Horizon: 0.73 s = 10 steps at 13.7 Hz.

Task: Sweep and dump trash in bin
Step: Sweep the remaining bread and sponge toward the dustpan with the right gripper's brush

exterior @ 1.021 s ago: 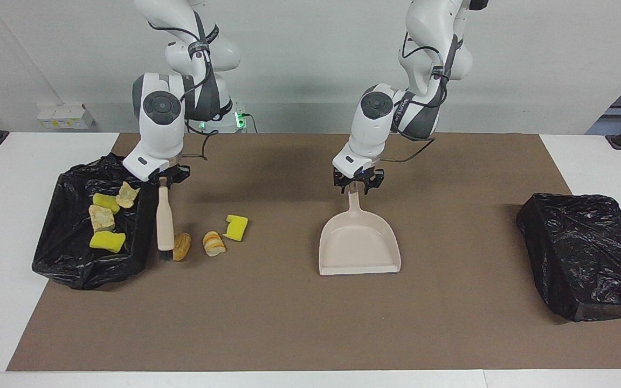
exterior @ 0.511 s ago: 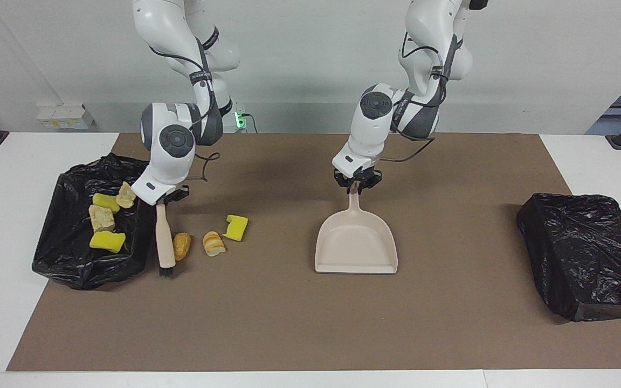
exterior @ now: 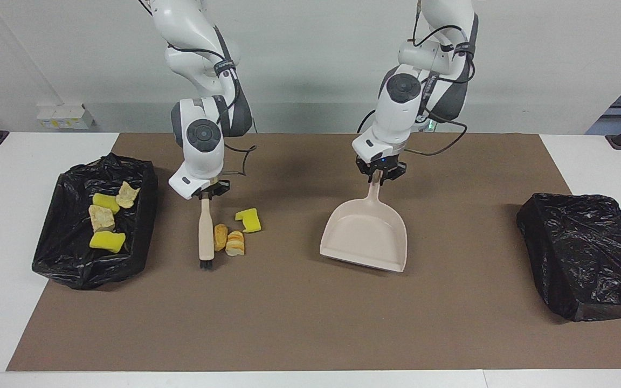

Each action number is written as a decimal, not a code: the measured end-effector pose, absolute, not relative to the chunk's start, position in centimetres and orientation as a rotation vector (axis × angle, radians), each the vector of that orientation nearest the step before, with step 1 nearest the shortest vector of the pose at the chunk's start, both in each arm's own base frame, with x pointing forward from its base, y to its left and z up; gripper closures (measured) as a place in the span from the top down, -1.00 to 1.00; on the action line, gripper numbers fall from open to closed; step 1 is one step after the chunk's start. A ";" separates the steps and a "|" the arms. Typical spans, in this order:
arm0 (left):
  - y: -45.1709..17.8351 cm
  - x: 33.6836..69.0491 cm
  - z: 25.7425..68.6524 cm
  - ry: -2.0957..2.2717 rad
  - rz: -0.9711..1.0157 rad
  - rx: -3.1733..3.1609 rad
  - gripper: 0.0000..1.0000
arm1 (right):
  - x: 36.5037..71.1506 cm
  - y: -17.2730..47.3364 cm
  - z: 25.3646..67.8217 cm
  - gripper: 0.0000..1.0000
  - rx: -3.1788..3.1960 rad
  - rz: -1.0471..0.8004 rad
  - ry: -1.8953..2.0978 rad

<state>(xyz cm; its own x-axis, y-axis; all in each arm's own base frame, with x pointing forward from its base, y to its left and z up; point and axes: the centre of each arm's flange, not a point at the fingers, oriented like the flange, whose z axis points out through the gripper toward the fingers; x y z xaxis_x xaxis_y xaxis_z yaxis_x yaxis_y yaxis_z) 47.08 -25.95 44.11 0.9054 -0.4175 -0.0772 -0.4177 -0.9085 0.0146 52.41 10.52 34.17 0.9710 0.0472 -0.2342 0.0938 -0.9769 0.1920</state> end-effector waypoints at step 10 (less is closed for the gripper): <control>-18.0 49.0 43.8 1.685 0.209 -2.598 -0.37 | 54.1 10.0 37.2 -0.47 2.953 -0.284 0.052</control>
<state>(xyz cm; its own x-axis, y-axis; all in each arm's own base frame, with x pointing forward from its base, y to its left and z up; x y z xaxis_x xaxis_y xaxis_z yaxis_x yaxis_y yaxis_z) 49.01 -18.04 43.79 0.4020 -0.9059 -0.1332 -0.9110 -0.4104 0.0414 54.09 10.01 37.17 0.9812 0.0182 -0.1921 0.0515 -0.9841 0.1699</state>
